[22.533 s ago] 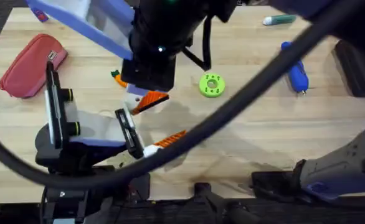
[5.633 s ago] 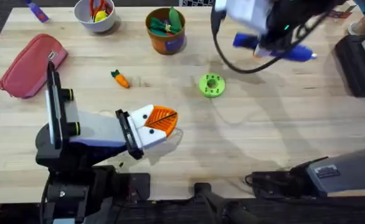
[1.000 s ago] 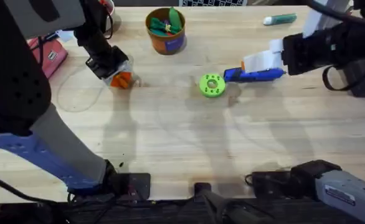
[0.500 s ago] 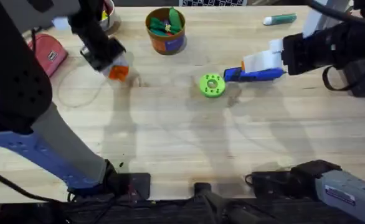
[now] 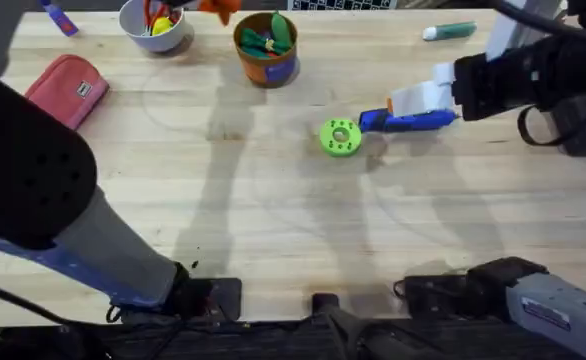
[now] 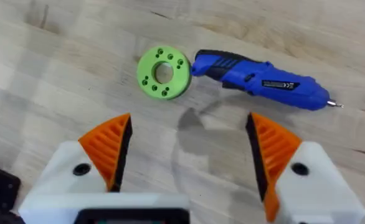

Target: Pick up the gripper from the table and insert it into the empty holder that is missing its gripper. Then pick up a screw, insert it into the mounting hole, and use the screwdriver to tighten it. Finally, clean up the table by picking up the vegetable and placing it into the bucket.

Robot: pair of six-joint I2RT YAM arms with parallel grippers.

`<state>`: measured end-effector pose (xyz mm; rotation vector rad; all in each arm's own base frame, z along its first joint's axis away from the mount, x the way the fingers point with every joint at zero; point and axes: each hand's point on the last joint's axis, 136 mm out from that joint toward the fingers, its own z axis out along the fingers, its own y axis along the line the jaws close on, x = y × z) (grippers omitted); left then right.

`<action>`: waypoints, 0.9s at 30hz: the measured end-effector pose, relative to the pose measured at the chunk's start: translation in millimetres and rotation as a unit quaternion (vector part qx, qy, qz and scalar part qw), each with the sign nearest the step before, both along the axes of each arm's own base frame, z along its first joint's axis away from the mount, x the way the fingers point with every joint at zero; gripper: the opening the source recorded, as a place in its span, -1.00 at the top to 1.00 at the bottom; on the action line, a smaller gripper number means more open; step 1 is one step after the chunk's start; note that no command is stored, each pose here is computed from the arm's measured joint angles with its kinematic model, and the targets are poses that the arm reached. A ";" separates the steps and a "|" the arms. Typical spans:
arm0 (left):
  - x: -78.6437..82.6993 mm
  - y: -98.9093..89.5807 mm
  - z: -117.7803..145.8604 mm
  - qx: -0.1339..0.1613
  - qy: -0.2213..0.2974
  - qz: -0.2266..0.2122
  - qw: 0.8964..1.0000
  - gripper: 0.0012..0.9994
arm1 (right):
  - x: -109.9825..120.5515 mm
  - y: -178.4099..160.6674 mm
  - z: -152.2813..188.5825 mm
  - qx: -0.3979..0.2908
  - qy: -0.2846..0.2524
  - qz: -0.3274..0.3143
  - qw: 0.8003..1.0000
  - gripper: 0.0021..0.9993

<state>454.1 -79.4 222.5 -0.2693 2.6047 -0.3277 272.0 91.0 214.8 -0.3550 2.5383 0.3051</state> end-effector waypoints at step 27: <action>36.4 -52.7 -61.6 0.010 0.005 -0.058 0.998 -0.95 | 0.0 0.0 0.1 0.000 0.000 0.000 1.000 -0.99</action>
